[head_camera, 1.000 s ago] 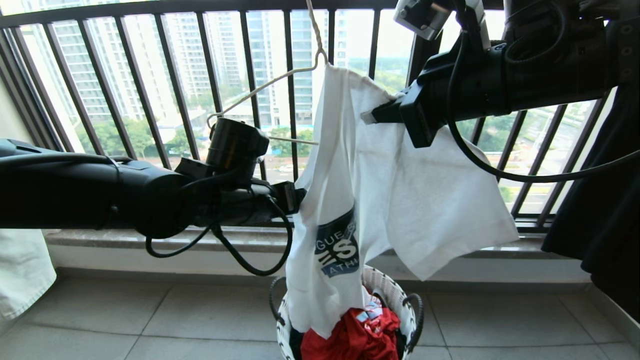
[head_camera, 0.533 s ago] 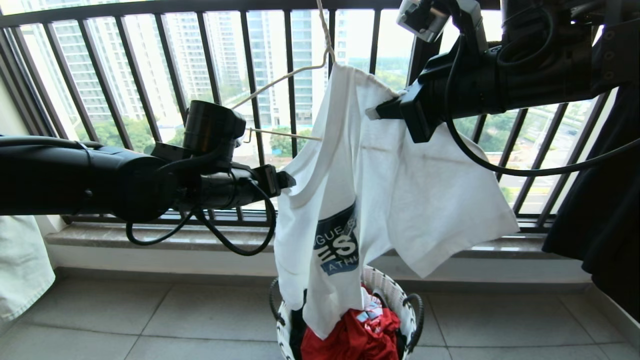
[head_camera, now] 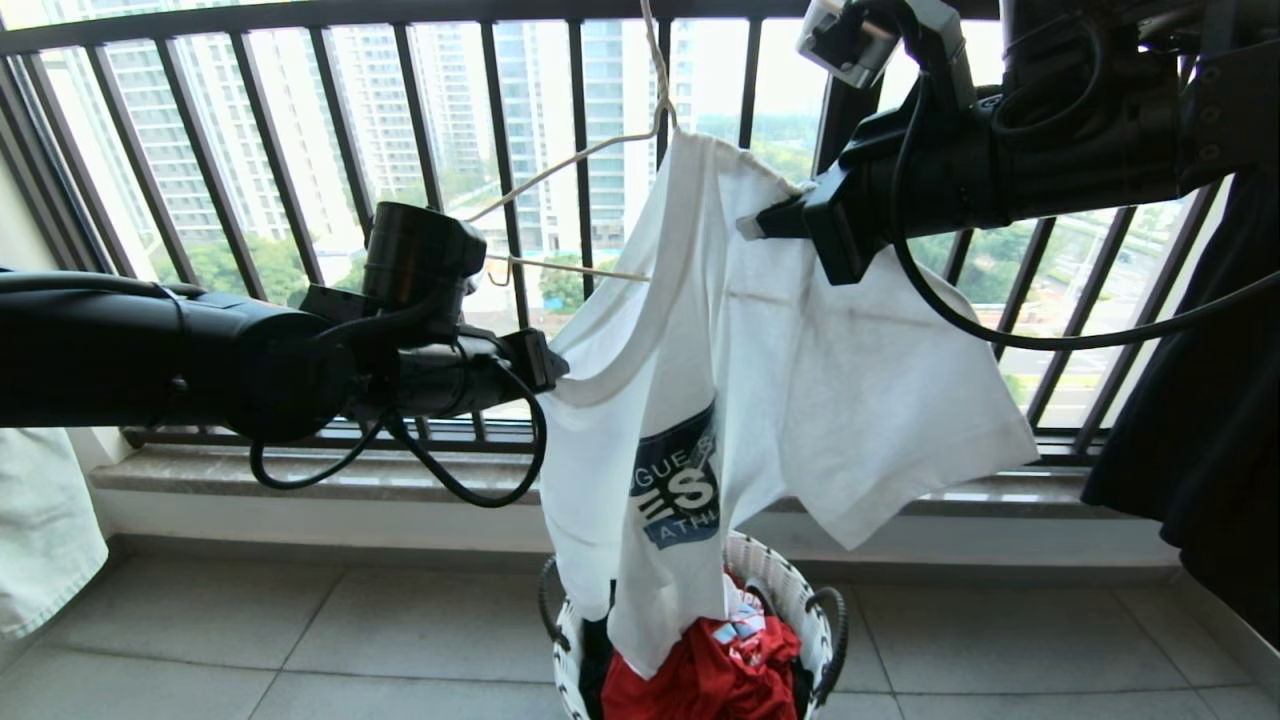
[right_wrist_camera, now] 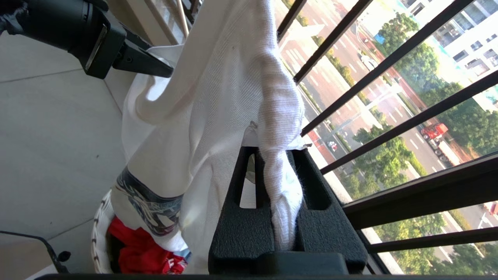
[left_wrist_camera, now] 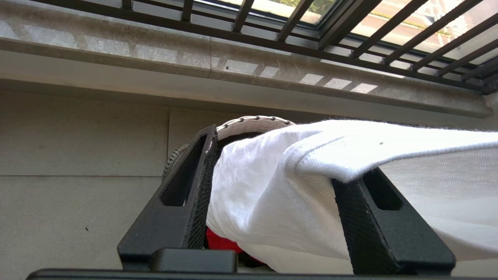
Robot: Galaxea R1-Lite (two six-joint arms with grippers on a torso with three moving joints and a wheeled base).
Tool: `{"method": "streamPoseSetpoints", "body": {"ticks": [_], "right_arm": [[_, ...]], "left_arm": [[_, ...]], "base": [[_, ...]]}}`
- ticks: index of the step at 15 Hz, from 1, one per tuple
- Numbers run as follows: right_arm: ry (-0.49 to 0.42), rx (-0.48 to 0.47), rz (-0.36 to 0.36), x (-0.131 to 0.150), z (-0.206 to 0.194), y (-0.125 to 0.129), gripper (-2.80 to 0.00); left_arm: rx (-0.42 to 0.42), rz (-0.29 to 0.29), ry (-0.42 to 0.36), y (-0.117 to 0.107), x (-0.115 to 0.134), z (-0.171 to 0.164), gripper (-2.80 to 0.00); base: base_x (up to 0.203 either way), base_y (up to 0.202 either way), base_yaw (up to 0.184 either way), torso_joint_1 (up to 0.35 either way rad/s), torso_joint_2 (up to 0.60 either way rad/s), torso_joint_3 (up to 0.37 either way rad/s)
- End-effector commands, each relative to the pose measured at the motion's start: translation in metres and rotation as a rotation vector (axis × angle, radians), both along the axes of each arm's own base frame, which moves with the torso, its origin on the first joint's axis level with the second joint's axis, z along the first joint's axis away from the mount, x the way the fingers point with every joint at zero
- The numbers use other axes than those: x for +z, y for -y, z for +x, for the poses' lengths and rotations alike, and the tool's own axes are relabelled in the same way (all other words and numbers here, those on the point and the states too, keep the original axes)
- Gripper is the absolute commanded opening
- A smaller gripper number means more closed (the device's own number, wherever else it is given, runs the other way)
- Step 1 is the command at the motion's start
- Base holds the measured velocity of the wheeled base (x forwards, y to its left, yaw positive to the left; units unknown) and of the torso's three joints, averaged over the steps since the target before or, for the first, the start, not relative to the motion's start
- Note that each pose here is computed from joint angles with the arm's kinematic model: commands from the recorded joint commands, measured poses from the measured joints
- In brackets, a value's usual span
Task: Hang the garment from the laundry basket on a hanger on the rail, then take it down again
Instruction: Hang the clothes on the clothes rack
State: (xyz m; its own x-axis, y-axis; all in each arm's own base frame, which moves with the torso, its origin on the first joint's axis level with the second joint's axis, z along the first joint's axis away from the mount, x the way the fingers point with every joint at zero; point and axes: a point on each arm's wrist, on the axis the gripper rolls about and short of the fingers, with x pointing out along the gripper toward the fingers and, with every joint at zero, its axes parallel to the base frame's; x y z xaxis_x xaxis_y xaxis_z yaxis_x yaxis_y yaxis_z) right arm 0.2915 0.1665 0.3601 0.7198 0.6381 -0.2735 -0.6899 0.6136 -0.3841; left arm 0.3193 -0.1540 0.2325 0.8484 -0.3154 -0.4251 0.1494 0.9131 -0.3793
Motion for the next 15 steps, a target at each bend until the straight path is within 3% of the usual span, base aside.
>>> {"method": "streamPoseSetpoints", "body": {"ticks": [1, 9, 11, 15], "right_arm": [[0.002, -0.030, -0.001, -0.001, 0.006, 0.009, -2.80], [-0.012, -0.106, 0.014, 0.001, 0.014, 0.038, -2.80], [-0.027, -0.099, 0.051, 0.006, 0.005, 0.042, -2.80], [-0.047, -0.073, 0.057, 0.005, -0.009, 0.048, -2.80]], "left_arm": [[0.002, 0.001, -0.002, 0.000, -0.001, 0.001, -2.80], [0.062, 0.013, -0.001, -0.018, -0.006, 0.020, -2.80], [0.087, 0.012, 0.002, -0.025, -0.006, 0.027, -2.80], [0.120, 0.013, 0.003, -0.035, -0.007, 0.036, -2.80]], "base": [[0.000, 0.000, 0.000, 0.000, 0.00, 0.000], [0.000, 0.000, 0.000, 0.000, 0.00, 0.000], [0.000, 0.000, 0.000, 0.000, 0.00, 0.000], [0.000, 0.000, 0.000, 0.000, 0.00, 0.000]]}}
